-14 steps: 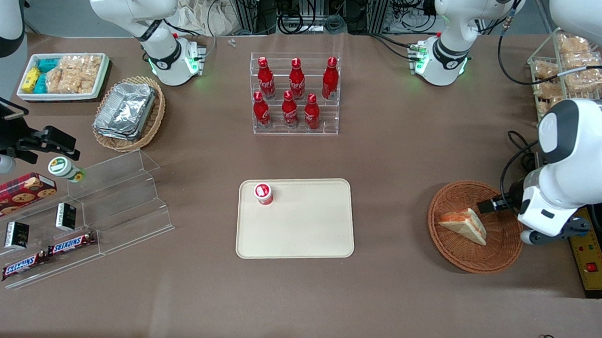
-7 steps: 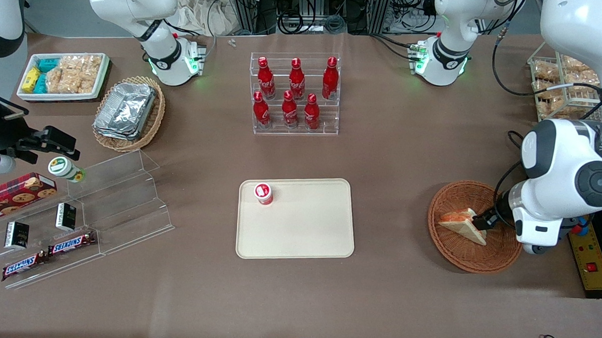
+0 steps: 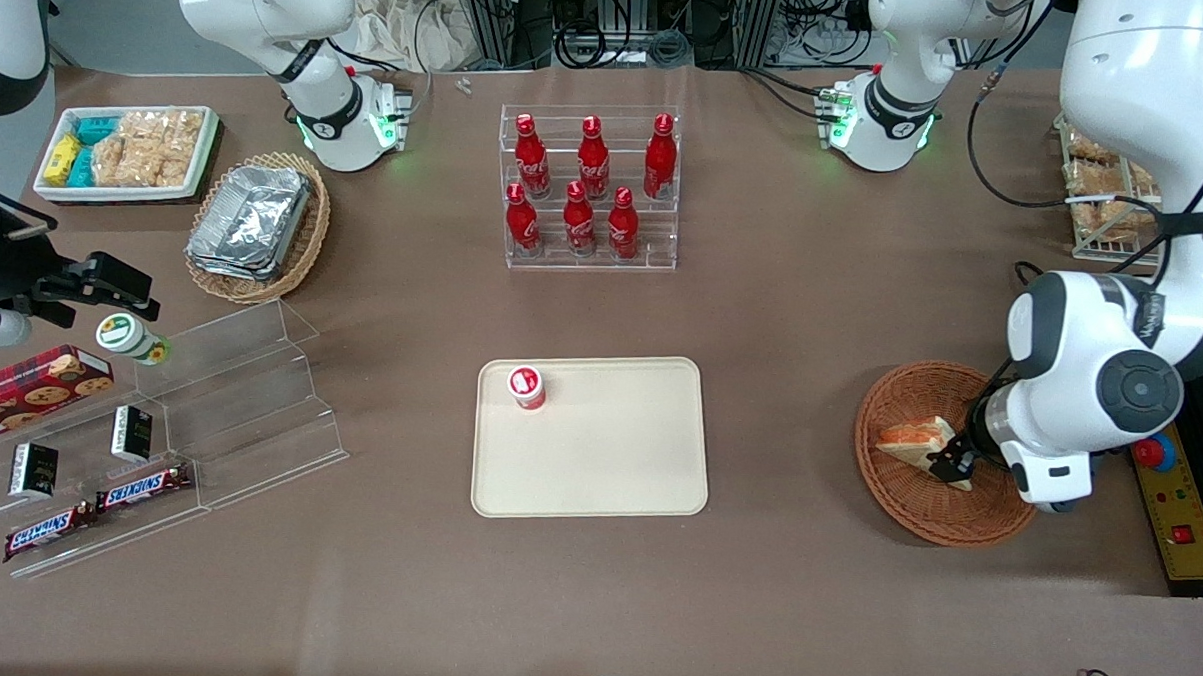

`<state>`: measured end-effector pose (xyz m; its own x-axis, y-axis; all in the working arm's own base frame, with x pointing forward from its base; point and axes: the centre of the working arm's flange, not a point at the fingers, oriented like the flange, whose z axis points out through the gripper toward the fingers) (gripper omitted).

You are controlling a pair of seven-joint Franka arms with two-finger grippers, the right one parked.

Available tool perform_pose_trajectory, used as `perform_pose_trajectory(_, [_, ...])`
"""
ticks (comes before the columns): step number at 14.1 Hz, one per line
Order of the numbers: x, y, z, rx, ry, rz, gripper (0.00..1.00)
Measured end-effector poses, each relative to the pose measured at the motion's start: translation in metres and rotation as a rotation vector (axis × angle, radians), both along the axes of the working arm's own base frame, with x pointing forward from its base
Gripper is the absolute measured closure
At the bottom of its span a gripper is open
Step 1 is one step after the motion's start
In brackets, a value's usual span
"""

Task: Place sandwich from basket to tray
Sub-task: 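Lower the open left gripper over the wrapped sandwich in the basket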

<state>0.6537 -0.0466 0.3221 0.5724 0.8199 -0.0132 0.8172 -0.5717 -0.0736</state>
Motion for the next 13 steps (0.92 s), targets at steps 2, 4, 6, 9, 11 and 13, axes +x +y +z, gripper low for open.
perform_pose_trajectory(2, [-0.003,0.000,-0.012,-0.001,-0.017,0.027,0.00])
perform_pose_trajectory(4, [-0.005,0.005,-0.022,-0.003,-0.030,0.041,0.00])
perform_pose_trajectory(6, [-0.011,0.015,-0.037,-0.005,-0.042,0.055,0.00])
perform_pose_trajectory(9, [-0.020,0.026,-0.053,-0.006,-0.047,0.070,0.01])
perform_pose_trajectory(11, [-0.021,0.027,-0.055,-0.006,-0.044,0.071,0.02])
perform_pose_trajectory(13, [-0.021,0.026,-0.054,-0.007,-0.046,0.070,0.15])
